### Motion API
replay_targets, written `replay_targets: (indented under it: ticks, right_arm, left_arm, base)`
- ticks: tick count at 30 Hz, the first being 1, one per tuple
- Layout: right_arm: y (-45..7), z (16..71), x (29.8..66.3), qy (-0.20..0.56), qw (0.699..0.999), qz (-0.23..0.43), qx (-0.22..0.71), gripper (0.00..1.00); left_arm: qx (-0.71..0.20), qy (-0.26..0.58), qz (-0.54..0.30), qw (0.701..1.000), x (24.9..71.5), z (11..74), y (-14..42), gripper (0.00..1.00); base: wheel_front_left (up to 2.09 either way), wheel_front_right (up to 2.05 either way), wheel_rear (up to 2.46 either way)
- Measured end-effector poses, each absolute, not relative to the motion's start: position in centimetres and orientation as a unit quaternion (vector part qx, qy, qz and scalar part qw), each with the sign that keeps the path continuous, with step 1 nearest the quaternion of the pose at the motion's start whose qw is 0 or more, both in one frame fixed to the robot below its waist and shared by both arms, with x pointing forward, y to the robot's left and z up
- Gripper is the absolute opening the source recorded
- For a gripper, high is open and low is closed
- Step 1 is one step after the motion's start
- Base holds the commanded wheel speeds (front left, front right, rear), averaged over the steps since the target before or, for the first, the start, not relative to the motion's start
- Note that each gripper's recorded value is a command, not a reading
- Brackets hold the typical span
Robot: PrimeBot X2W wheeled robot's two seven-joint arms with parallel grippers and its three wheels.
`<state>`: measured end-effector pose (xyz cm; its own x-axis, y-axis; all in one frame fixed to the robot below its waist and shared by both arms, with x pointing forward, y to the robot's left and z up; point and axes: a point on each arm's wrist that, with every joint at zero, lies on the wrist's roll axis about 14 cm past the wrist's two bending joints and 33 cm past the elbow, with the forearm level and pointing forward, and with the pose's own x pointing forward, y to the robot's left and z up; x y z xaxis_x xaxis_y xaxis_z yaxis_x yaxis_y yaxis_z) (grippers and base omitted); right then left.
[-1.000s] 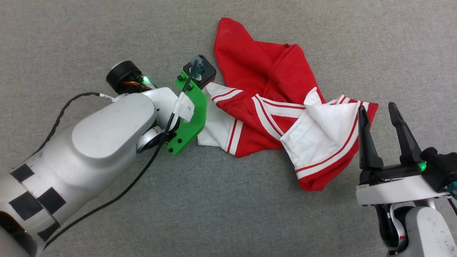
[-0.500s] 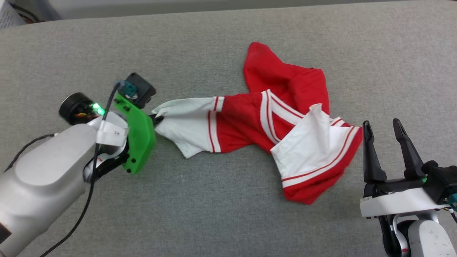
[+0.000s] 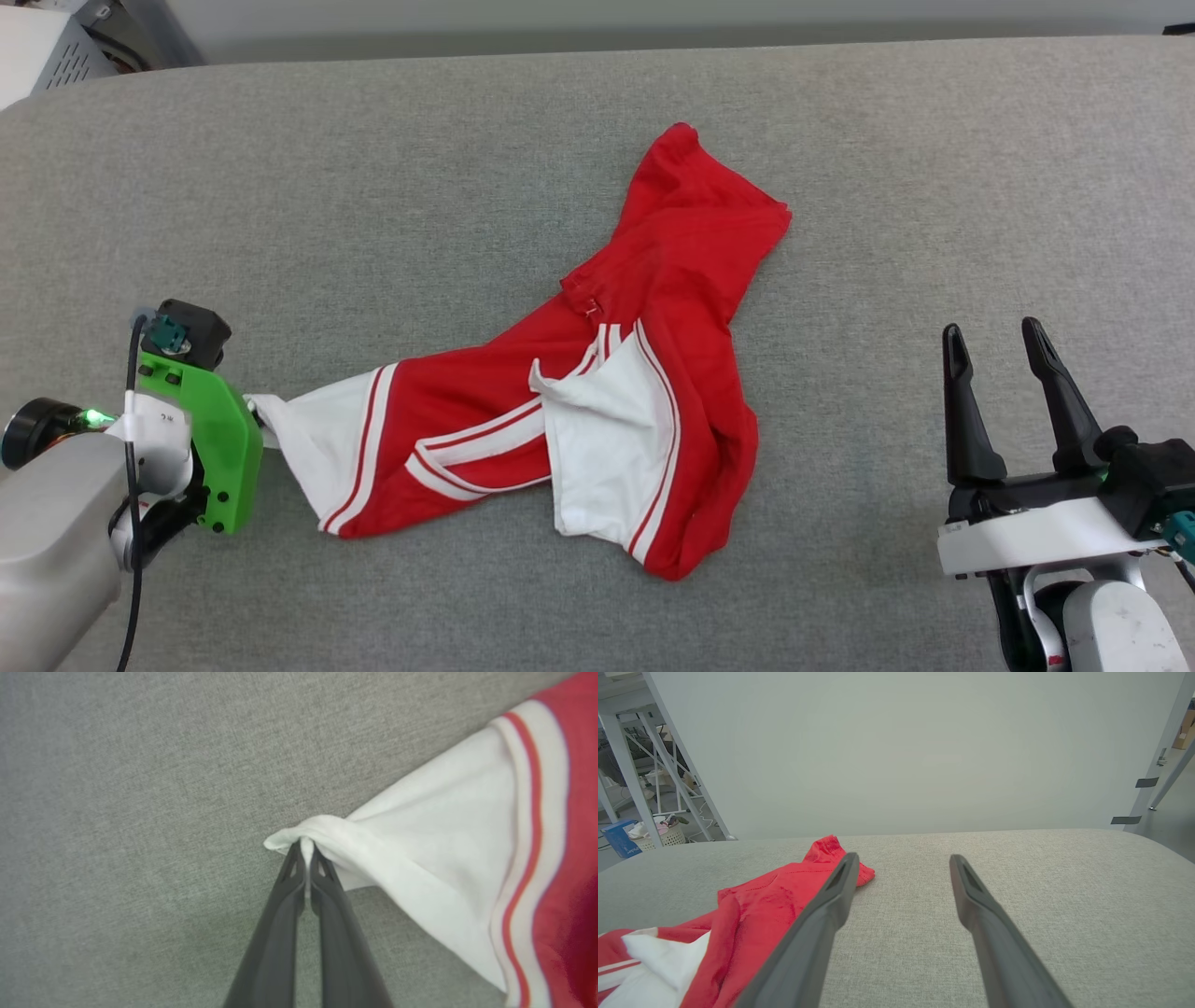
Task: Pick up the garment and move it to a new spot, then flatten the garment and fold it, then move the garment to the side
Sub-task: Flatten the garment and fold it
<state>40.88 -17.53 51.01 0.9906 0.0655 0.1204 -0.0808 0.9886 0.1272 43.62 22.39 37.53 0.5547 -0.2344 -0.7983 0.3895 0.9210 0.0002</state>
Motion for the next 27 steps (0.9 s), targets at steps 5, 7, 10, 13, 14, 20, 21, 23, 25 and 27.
replay_targets:
  ticks: [5,7,10,13,14,20,21,23,25,27]
  right_arm:
    - [-18.1,50.9,40.5,-0.055,0.996,0.029,0.062,1.0]
    - [-18.2,50.8,40.3,-0.053,0.996,0.026,0.06,1.0]
    - [-18.3,51.2,39.9,-0.058,0.996,0.027,0.058,1.0]
    - [-18.1,52.2,39.8,-0.072,0.996,0.03,0.053,1.0]
    - [-18.0,52.6,39.7,-0.078,0.995,0.033,0.051,1.0]
    - [-16.9,55.8,39.8,-0.125,0.99,0.051,0.029,1.0]
    - [-16.6,56.5,39.9,-0.136,0.989,0.056,0.025,1.0]
    - [-15.1,62.1,41.0,-0.22,0.971,0.091,-0.001,1.0]
    - [-14.6,63.9,41.3,-0.246,0.963,0.106,-0.009,1.0]
    - [-13.8,64.9,41.5,-0.261,0.957,0.127,-0.02,1.0]
  left_arm:
    - [0.077,0.431,-0.161,0.885,43.9,36.7,22.6,0.0]
    - [0.067,0.407,-0.159,0.897,44.3,37.1,22.2,0.63]
    - [0.049,0.35,-0.153,0.923,45.3,38.7,21.5,1.0]
    - [0.04,0.284,-0.14,0.948,46.0,40.9,21.4,1.0]
    - [0.037,0.259,-0.132,0.956,46.3,41.9,21.6,1.0]
    - [0.037,0.156,-0.093,0.983,45.6,46.1,22.2,1.0]
    - [0.044,0.142,-0.086,0.985,45.4,46.8,22.3,1.0]
    - [0.044,0.067,-0.05,0.995,44.0,50.7,22.2,1.0]
    - [0.041,0.038,-0.041,0.998,43.5,52.1,22.0,1.0]
    - [0.041,0.014,-0.028,0.999,42.8,52.9,22.0,1.0]
  base:
    - [0.0,0.0,0.0]
    - [0.0,0.0,0.0]
    - [0.0,0.0,0.0]
    - [0.0,0.0,0.0]
    - [0.0,0.0,0.0]
    - [0.0,0.0,0.0]
    - [0.0,0.0,0.0]
    - [0.0,0.0,0.0]
    - [0.0,0.0,0.0]
    - [0.0,0.0,0.0]
